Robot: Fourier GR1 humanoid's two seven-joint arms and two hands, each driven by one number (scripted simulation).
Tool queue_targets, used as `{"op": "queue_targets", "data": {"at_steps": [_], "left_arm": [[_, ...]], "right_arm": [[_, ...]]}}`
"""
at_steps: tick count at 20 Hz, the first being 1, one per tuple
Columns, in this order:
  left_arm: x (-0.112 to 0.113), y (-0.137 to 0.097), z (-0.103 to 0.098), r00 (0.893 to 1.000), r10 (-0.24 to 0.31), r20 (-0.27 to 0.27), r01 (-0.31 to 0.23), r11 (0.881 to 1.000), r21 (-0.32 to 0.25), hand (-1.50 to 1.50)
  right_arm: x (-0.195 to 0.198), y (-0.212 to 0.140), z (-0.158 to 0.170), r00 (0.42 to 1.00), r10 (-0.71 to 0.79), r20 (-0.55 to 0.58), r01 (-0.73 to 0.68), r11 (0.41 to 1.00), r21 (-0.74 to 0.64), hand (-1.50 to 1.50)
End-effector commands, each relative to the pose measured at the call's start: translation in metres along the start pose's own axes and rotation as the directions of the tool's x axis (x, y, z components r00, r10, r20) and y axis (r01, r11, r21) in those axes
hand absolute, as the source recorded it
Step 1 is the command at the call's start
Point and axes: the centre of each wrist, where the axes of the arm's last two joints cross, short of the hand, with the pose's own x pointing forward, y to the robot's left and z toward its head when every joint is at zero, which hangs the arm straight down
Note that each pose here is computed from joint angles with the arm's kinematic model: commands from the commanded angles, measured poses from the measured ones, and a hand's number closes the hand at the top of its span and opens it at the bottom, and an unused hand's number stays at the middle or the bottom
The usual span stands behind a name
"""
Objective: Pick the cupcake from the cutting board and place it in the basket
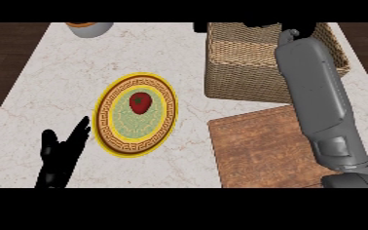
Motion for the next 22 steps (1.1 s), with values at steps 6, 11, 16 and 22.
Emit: {"op": "queue_targets", "data": {"at_steps": [6,11,16,22], "left_arm": [[-0.007,0.009,-0.019,0.998,0.012,-0.058,-0.012,1.000,0.003,0.00],[-0.008,0.010,-0.006,0.997,-0.004,-0.076,0.003,1.000,-0.016,0.00],[-0.017,0.012,0.000,0.998,0.004,-0.068,-0.005,1.000,-0.001,0.00],[-0.013,-0.001,0.002,0.997,0.024,-0.072,-0.023,1.000,0.013,0.00]], "right_arm": [[-0.027,-0.014,-0.019,0.964,0.267,0.020,-0.266,0.964,-0.006,-1.50],[-0.021,-0.038,-0.025,0.978,0.198,0.066,-0.195,0.980,-0.044,-1.50],[-0.040,-0.052,-0.020,0.992,0.109,0.067,-0.103,0.990,-0.092,-1.50],[-0.049,-0.104,-0.018,1.000,0.016,-0.012,-0.018,0.984,-0.179,-1.50]]}}
